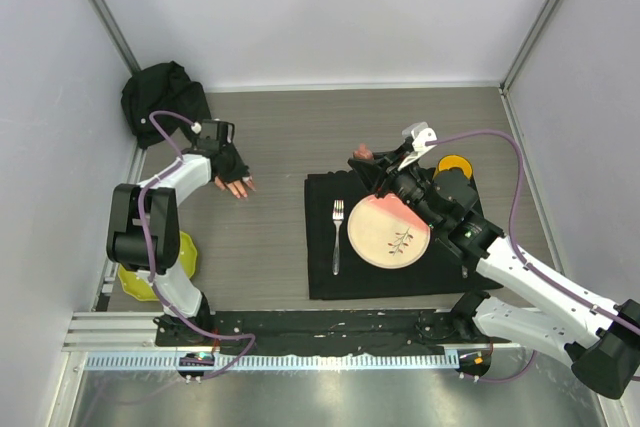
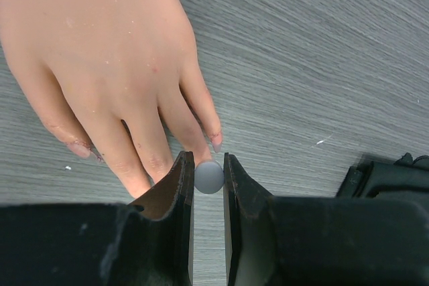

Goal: Paint the nails

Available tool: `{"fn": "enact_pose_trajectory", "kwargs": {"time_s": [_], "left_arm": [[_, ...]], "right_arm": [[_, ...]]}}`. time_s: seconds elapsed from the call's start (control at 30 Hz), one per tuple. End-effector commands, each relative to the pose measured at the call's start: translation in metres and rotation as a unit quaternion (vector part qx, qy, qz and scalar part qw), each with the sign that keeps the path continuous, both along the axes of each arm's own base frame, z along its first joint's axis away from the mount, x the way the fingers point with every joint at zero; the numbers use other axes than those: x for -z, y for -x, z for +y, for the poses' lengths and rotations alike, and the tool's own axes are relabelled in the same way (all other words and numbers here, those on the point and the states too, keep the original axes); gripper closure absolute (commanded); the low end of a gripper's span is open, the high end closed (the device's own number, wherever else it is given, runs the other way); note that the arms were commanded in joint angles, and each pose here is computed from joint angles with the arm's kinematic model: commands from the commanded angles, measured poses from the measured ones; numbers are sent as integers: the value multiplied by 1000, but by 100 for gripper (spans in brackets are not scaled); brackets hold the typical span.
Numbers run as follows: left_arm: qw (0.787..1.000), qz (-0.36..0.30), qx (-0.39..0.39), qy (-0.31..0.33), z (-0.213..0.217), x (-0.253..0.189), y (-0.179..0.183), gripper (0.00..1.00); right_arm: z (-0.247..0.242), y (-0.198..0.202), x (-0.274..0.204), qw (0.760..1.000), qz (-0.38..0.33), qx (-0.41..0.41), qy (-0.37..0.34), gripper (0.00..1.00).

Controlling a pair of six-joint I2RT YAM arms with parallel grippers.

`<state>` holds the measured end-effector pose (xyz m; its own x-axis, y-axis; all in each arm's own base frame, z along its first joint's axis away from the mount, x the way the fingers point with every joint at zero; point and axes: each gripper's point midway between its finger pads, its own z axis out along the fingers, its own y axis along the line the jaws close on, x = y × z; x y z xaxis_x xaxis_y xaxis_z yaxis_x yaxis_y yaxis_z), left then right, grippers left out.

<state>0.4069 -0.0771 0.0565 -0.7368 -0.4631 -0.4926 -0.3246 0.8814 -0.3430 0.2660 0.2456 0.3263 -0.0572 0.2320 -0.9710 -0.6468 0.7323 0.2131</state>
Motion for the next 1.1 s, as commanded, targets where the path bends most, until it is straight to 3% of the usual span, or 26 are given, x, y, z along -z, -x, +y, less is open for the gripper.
{"fn": "enact_pose_trajectory", "kwargs": {"time_s": [0.0,1.07], "left_arm": [[999,-29,-14,0,7,-14,-19,100],[1000,-22,7,18,-11,-13,-9,100]], "right_arm": [[-3,3,-24,999,-30,-2,-31,99],[-2,4,-26,999,-29,-9,-36,99]]}}
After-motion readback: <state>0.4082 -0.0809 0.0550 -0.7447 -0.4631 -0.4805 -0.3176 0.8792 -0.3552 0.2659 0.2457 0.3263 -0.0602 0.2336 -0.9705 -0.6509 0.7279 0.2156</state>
